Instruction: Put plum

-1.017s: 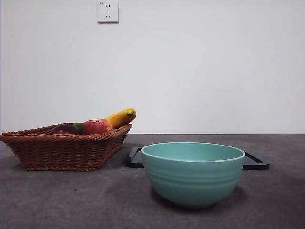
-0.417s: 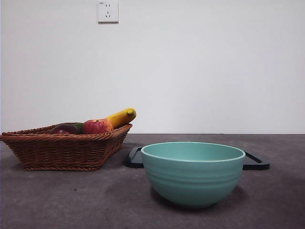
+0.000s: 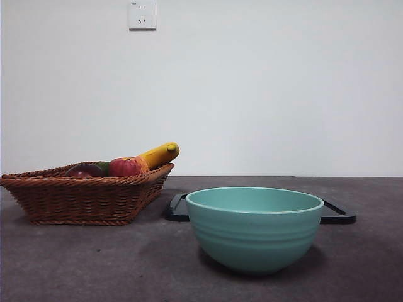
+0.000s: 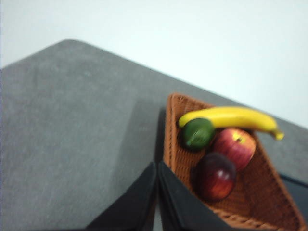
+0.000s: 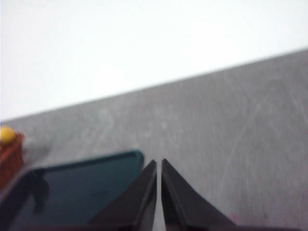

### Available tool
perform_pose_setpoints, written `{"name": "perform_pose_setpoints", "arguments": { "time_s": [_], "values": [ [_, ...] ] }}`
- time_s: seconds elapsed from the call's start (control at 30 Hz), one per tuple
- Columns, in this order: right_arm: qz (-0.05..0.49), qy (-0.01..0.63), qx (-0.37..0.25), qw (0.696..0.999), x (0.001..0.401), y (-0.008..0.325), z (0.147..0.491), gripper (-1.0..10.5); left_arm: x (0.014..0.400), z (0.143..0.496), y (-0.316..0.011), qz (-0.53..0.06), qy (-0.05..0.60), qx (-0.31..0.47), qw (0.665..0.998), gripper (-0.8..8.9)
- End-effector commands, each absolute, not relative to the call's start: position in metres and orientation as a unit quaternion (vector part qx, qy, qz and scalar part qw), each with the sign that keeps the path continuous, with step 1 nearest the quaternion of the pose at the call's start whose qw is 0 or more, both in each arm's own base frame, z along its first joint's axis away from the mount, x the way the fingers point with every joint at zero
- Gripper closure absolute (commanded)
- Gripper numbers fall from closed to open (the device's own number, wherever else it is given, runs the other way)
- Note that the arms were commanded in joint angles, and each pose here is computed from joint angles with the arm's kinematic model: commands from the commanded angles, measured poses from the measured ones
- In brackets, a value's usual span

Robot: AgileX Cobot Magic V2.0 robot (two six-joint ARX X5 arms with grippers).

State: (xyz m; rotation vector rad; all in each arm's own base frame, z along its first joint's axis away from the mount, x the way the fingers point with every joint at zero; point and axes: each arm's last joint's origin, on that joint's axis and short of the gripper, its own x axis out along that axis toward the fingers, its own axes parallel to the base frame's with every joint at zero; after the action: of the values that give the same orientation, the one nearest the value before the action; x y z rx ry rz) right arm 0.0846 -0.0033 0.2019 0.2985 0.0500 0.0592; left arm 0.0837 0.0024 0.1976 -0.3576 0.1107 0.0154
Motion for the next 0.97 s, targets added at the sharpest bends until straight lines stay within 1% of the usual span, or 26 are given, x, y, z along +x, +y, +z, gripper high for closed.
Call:
{"name": "perform_pose_setpoints", "arguments": {
  "time_s": [0.03, 0.13, 0.27, 0.4, 0.5, 0.67, 0.97],
  "values": [
    [0.030, 0.017, 0.155, 0.987, 0.080, -0.003, 0.222, 9.4, 0.081, 0.216, 0.002, 0.006, 0.043, -0.181, 0.982, 8.04],
    [0.028, 0.027, 0.156, 0.987, 0.077, -0.003, 0.243, 9.4, 0.080, 0.234, 0.002, 0.001, 0.045, -0.181, 0.982, 8.04],
    [0.039, 0.056, 0.155, 0.986, 0.079, -0.002, 0.269, 9.4, 0.083, 0.257, 0.000, -0.041, 0.072, -0.176, 0.981, 8.05],
    [0.082, 0.105, 0.153, 0.979, 0.089, 0.000, 0.291, 9.4, 0.093, 0.276, -0.003, -0.091, 0.115, -0.162, 0.976, 8.04],
    [0.120, 0.151, 0.154, 0.969, 0.100, 0.001, 0.305, 9.4, 0.103, 0.288, -0.005, -0.130, 0.149, -0.152, 0.968, 8.04],
    [0.178, 0.214, 0.147, 0.949, 0.117, 0.005, 0.325, 9.4, 0.122, 0.306, -0.009, -0.201, 0.212, -0.138, 0.946, 8.04],
    [0.265, 0.292, 0.121, 0.911, 0.136, 0.018, 0.345, 9.4, 0.144, 0.328, -0.018, -0.272, 0.291, -0.106, 0.911, 8.05]
  ]
}}
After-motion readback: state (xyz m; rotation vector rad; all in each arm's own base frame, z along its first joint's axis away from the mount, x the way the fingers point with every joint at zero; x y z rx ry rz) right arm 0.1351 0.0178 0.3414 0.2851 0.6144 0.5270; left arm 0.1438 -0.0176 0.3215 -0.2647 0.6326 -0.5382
